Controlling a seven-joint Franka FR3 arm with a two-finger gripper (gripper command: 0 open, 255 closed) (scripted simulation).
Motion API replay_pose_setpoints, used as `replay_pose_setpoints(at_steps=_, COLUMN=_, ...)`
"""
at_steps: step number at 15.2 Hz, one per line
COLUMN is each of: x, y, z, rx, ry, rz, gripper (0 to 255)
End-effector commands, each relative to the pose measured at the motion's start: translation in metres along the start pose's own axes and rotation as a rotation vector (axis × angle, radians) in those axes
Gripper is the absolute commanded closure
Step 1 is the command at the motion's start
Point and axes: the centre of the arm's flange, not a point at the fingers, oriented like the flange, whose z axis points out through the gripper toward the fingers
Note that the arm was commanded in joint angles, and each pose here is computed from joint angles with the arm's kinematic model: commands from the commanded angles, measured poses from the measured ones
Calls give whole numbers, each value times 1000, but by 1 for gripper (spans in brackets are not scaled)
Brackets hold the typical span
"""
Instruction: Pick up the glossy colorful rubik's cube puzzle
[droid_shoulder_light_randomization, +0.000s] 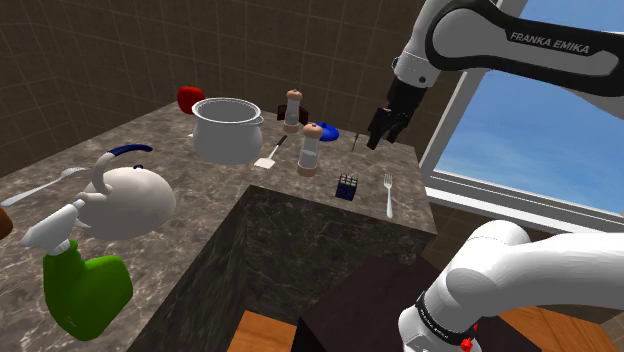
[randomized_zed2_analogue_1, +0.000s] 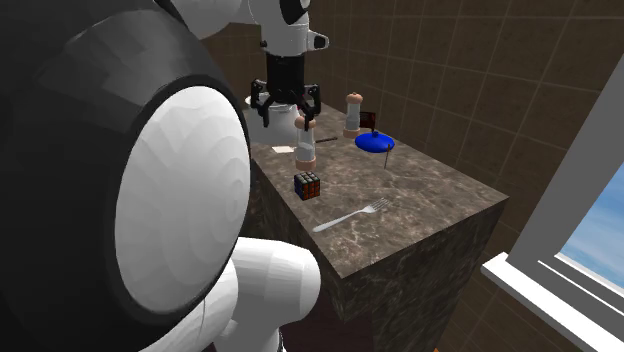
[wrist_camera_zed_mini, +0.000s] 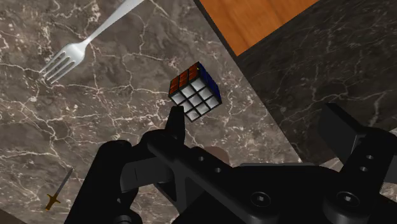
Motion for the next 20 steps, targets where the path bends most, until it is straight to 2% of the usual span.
replay_pose_setpoints(at_steps=1, x=0, y=0, z=0, rx=0, ry=0, rz=0, gripper=0)
replay_pose_setpoints(at_steps=14, x=60, y=41, z=158, rx=-49, ry=-89, rz=-78, gripper=0)
replay_pose_setpoints(at_steps=20, x=60, y=45, z=191, rx=-51, ry=-92, rz=-81, gripper=0)
